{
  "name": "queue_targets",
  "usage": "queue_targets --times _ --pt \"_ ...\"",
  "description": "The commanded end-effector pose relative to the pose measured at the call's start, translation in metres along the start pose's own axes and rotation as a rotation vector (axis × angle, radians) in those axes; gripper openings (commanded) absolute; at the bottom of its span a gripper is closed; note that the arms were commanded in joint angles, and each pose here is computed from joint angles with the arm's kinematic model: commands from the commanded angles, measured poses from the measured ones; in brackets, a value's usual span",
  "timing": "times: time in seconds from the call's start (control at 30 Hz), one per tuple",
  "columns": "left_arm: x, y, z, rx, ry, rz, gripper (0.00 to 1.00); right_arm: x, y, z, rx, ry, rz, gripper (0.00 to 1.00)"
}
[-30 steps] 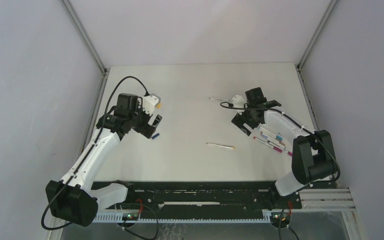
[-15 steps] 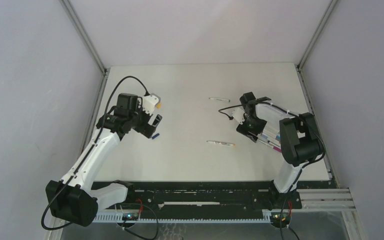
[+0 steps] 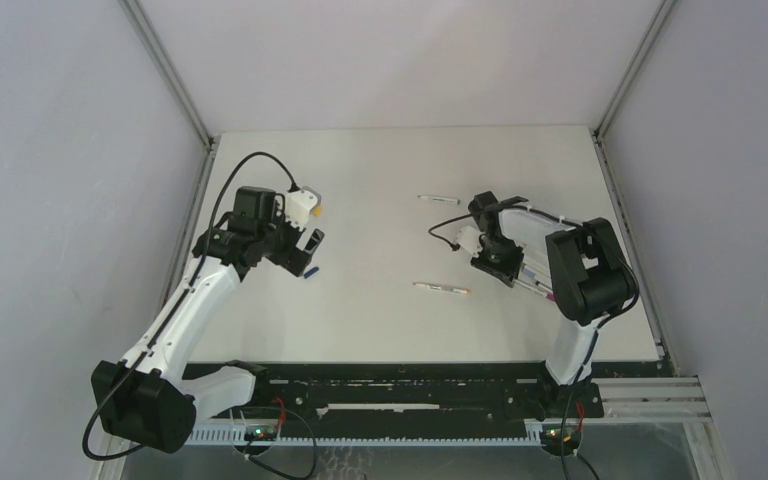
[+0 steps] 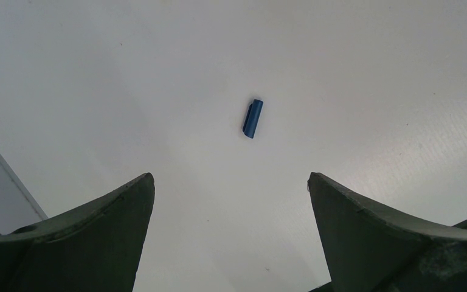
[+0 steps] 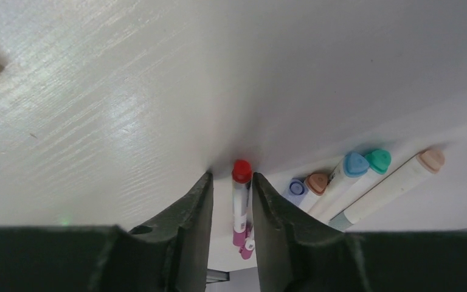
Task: Open the pen caps
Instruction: Pick up the pen from the center of the board.
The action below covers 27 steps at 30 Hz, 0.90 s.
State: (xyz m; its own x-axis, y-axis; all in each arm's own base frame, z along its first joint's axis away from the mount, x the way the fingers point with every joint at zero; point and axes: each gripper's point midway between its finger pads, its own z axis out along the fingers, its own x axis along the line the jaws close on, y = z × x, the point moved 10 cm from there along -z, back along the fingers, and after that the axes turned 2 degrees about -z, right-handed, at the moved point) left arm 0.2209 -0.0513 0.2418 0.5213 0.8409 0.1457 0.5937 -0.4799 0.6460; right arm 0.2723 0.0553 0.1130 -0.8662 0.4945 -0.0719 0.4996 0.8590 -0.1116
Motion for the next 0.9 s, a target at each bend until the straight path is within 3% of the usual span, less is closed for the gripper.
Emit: queue_targets --times 0.0,0.17,0.27,0.53,0.87 --pt "0.0 -0.002 -0.001 -0.027 0.008 -0.011 1.0 -0.006 0.006 0.0 0.001 -0.026 0.003 0.25" --pt "0.0 -0.002 -0.001 -0.027 0.01 -0.011 1.0 -0.004 0.01 0.002 -0.005 -0.023 -0.002 0.06" --pt "0.0 -0.002 -0.001 -0.025 0.01 -0.012 1.0 -0.001 0.014 -0.003 -0.025 -0.029 0.013 0.0" --pt "0.001 -0.001 -0.001 -0.028 0.013 -0.011 1.0 0.002 0.02 -0.048 -0.152 -0.077 0.072 0.0" --pt "0.002 0.009 -0.006 -0.073 0.011 -0.015 1.0 -0.004 0.017 -0.159 -0.57 -0.214 0.25 0.0"
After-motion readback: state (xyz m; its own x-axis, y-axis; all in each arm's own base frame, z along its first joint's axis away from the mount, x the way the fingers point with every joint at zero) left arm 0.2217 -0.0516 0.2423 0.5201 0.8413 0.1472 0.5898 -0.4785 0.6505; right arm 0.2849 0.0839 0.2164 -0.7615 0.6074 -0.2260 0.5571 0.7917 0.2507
